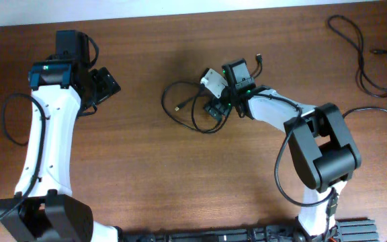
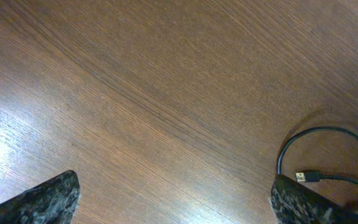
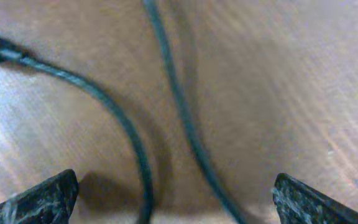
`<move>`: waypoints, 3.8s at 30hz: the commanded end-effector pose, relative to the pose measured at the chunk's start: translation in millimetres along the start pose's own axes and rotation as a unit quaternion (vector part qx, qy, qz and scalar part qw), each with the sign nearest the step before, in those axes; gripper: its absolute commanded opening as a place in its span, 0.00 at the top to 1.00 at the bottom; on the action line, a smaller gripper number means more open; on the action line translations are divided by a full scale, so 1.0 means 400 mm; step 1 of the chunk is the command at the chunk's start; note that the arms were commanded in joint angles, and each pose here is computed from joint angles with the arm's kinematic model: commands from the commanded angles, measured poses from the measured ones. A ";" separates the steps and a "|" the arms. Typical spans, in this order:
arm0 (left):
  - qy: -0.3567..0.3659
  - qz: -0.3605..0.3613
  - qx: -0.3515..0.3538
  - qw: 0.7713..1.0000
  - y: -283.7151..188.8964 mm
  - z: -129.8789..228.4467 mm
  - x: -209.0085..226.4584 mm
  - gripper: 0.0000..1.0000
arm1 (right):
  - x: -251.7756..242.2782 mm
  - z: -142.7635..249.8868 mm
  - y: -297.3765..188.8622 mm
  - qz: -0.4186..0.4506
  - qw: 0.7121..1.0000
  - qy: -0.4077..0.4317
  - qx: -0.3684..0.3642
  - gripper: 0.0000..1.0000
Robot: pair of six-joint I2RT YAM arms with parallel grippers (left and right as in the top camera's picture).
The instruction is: Untangle cables
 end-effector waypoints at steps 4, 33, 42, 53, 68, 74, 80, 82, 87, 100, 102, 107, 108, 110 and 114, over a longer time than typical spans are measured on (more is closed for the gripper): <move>-0.011 0.004 -0.007 1.000 -0.012 -0.009 0.002 0.01 | 0.023 0.175 0.048 -0.063 0.989 0.070 0.111 0.44; -0.011 0.004 -0.007 1.000 -0.012 -0.009 0.002 0.01 | -0.358 0.218 -0.431 0.230 0.675 0.672 0.201 0.00; -0.011 0.004 -0.007 1.000 -0.012 -0.009 0.002 0.01 | -0.256 0.400 -0.268 0.266 0.571 0.754 0.189 0.01; -0.011 0.004 -0.007 1.000 -0.012 -0.009 0.002 0.01 | -0.300 0.483 -0.200 0.375 0.530 0.753 0.109 0.75; -0.011 0.004 -0.007 1.000 -0.012 -0.009 0.002 0.01 | -0.101 0.115 -0.321 0.140 0.960 0.155 0.187 0.96; -0.011 0.004 -0.007 1.000 -0.012 -0.009 0.002 0.01 | -0.098 0.098 -0.255 0.141 0.962 0.162 0.167 0.01; -0.011 0.004 -0.007 1.000 -0.012 -0.009 0.002 0.01 | -0.246 0.236 -0.178 0.083 0.980 0.146 0.111 0.01; -0.011 0.004 -0.007 1.000 -0.012 -0.009 0.002 0.01 | -0.250 0.285 -0.144 0.074 0.978 0.146 0.131 0.01; -0.011 0.004 -0.007 1.000 -0.012 -0.009 0.002 0.01 | -0.207 0.387 -0.118 0.022 0.960 0.202 0.194 0.87; -0.011 0.004 -0.007 1.000 -0.012 -0.009 0.002 0.01 | -0.317 0.315 -0.147 0.077 0.960 0.191 0.187 0.01; -0.011 0.004 -0.007 1.000 -0.012 -0.009 0.002 0.01 | -0.277 0.352 -0.118 0.032 0.957 0.195 0.213 0.01; -0.011 0.004 -0.007 1.000 -0.012 -0.009 0.002 0.01 | -0.248 0.359 -0.115 -0.001 0.946 0.232 0.225 0.96; -0.011 0.004 -0.007 1.000 -0.012 -0.009 0.002 0.01 | -0.280 0.333 -0.123 0.023 0.940 0.267 0.211 0.96; -0.011 0.004 -0.007 1.000 -0.012 -0.009 0.002 0.01 | -0.388 0.251 -0.166 0.081 0.932 0.316 0.156 0.96; -0.011 0.004 -0.007 1.000 -0.012 -0.009 0.002 0.01 | -0.521 0.065 -0.246 0.088 0.969 0.232 -0.006 0.96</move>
Point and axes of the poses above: each gripper's point midway between its finger pads, its own y axis out along the fingers, its own x axis along the line the jaws close on, z = x × y, the point moved 6 cm from there along -y, back along the fingers, and after that the axes turned 3 degrees about -y, right-handed, at the moved point
